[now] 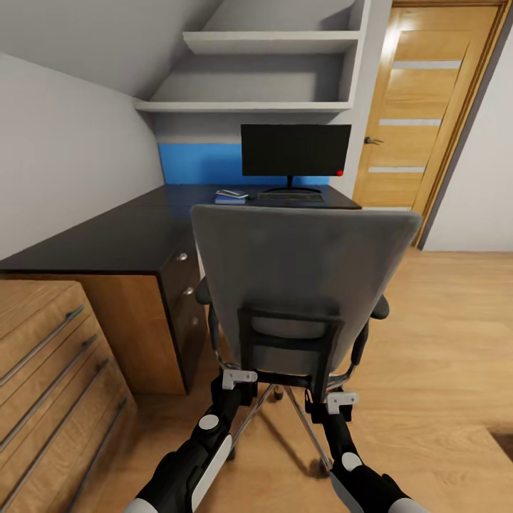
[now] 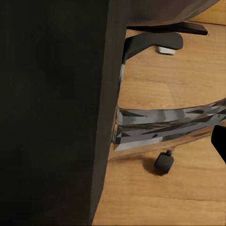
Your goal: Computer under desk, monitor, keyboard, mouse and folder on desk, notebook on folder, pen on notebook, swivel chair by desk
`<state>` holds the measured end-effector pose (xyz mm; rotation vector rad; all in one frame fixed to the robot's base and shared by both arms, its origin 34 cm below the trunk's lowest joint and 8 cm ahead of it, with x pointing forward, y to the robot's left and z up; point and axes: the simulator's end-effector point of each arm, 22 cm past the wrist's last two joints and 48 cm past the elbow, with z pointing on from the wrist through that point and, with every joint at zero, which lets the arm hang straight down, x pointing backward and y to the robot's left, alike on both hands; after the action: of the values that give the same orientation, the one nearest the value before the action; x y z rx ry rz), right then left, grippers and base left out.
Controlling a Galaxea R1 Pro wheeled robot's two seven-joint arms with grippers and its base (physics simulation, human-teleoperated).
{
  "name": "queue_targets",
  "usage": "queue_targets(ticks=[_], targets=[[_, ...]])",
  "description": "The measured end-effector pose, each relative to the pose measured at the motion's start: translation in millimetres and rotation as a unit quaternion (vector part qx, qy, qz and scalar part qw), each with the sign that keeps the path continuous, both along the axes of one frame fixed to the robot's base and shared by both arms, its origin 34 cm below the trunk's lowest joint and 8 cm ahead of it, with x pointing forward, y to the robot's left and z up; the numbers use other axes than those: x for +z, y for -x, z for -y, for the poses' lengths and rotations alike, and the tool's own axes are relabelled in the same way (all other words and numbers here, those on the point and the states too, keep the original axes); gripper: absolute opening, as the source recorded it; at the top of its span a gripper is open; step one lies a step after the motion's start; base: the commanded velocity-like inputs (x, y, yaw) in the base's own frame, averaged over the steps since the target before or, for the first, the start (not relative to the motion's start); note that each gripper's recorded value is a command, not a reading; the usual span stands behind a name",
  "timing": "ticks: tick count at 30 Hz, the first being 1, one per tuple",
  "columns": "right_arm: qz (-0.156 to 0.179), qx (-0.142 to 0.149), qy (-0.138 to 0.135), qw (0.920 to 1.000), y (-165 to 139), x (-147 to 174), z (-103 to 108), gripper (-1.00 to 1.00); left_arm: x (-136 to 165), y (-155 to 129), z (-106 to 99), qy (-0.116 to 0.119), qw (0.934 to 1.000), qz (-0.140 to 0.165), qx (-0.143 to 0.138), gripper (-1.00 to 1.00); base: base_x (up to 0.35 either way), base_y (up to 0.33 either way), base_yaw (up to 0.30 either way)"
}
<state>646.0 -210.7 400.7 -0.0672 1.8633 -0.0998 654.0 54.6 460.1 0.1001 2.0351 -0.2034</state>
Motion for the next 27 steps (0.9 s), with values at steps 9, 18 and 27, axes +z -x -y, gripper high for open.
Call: queue_targets(ticks=[9, 18, 27], targets=[[-0.003, 0.01, 0.006, 0.9999, 1, -5, -4, 1.0, -8, 1, -4, -0.002, 1.0, -0.007, 0.001, 1.0, 0.247, 0.0, 0.007], [-0.008, 0.011, 0.007, 0.9999, 3, -9, -5, 1.0, -12, 2, -4, -0.002, 0.9999, -0.01, 0.001, 1.0, 0.289, 0.0, 0.0], [-0.009, 0.011, 0.007, 0.9999, 3, -9, -5, 1.0, -12, 2, -4, -0.002, 0.9999, -0.01, 0.001, 1.0, 0.321, 0.0, 0.0]])
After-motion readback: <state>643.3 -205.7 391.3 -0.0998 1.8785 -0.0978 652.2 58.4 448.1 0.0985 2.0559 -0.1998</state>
